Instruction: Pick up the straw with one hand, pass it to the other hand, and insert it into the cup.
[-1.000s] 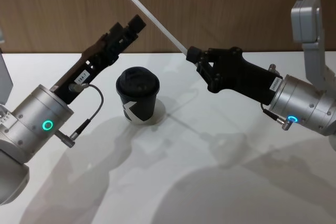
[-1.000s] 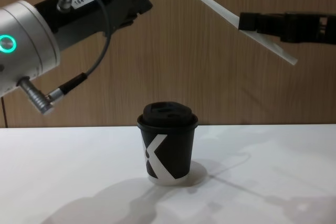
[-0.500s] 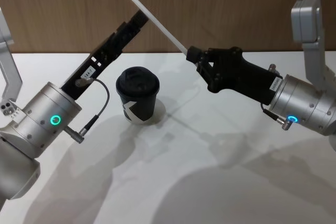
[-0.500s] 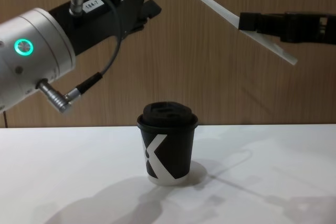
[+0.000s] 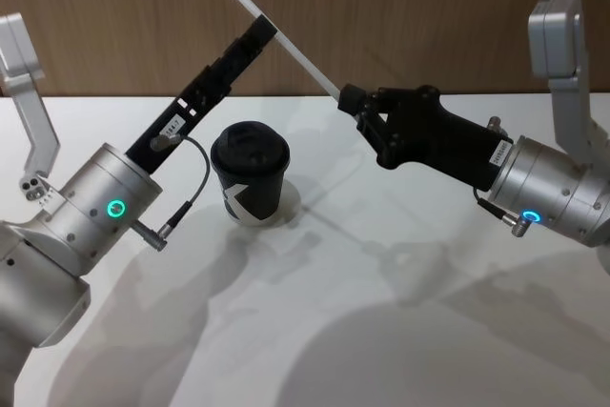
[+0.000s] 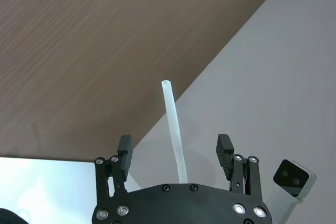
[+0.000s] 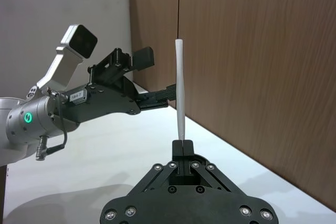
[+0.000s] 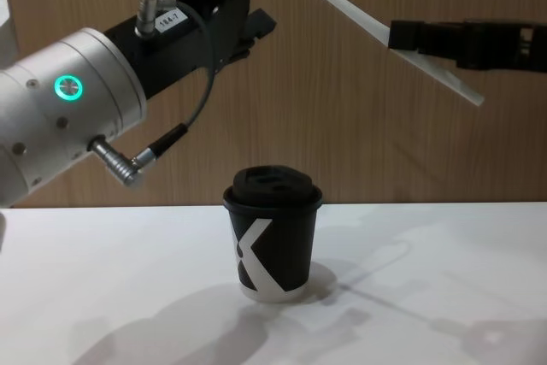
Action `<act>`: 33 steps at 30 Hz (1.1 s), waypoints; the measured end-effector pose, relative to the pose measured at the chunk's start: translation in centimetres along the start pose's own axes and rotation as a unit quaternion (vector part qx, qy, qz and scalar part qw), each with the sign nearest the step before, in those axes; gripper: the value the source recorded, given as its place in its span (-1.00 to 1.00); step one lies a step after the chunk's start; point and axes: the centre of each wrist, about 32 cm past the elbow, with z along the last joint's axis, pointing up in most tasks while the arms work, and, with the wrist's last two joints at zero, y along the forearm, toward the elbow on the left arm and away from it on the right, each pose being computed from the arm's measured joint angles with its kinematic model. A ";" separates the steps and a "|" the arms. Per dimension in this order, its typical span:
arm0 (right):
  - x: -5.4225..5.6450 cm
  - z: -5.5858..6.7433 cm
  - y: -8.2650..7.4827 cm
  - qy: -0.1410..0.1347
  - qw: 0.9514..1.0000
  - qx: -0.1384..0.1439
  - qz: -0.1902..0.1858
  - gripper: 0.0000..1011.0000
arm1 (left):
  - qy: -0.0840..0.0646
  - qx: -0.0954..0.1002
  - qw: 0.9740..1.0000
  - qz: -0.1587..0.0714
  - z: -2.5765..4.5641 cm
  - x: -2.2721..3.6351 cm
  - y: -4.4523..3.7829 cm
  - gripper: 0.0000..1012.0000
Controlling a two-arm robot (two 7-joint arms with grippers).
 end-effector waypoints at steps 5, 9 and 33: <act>0.0 0.0 0.0 0.000 1.000 0.000 0.000 -1.00 | 0.004 0.001 1.000 -0.002 0.00 0.36 -0.36 0.98; 0.0 0.0 0.0 0.000 1.000 0.000 0.000 -1.00 | 0.007 0.002 1.000 -0.004 0.00 0.69 -0.67 0.98; 0.0 0.0 0.0 0.000 1.000 0.000 0.000 -1.00 | 0.020 0.020 0.999 -0.028 -0.27 1.99 -2.94 0.90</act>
